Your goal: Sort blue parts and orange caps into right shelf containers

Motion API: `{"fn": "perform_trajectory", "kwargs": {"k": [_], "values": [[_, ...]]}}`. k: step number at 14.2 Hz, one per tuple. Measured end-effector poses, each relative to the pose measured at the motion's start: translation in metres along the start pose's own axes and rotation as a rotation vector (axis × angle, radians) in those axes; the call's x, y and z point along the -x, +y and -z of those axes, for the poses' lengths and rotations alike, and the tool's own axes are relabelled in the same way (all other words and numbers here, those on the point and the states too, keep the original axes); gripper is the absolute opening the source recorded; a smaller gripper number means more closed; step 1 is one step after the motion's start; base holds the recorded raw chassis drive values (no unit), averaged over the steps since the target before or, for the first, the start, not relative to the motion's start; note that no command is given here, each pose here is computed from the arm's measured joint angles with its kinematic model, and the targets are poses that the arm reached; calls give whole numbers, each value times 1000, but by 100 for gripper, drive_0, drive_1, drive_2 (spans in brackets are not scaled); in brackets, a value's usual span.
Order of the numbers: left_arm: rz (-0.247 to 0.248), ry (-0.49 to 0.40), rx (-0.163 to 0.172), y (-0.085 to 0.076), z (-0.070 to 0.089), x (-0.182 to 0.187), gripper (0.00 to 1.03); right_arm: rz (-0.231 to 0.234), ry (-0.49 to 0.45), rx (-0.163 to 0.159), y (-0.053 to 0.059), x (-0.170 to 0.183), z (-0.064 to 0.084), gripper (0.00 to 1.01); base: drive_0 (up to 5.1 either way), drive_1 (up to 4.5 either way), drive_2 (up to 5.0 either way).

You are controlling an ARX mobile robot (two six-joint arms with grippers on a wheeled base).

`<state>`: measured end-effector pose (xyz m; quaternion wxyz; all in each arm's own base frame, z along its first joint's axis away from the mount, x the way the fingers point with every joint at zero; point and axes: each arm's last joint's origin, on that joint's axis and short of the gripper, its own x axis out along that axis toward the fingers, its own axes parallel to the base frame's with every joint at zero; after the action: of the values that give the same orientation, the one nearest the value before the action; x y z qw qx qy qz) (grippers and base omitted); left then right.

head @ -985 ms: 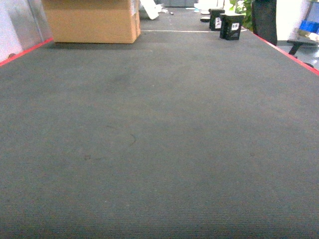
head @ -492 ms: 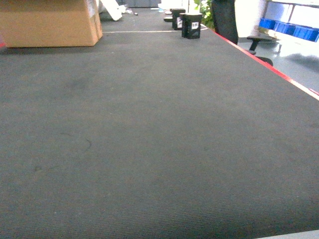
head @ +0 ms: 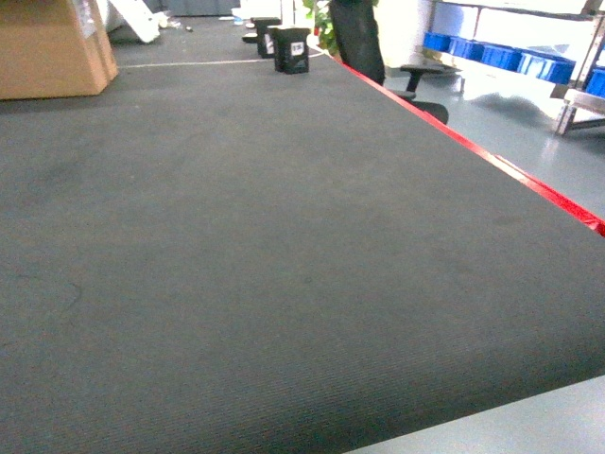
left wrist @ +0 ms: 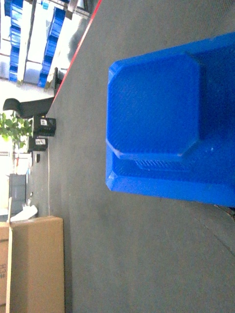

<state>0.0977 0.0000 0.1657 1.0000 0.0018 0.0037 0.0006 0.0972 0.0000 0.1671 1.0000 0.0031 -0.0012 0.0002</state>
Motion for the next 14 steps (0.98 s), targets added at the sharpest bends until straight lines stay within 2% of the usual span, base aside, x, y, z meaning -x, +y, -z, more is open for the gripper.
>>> {"fn": "perform_trajectory", "kwargs": {"k": [14], "values": [[0, 0, 0, 0, 0, 0, 43, 0, 0, 0, 0, 0, 0, 46, -154, -154, -154]]}}
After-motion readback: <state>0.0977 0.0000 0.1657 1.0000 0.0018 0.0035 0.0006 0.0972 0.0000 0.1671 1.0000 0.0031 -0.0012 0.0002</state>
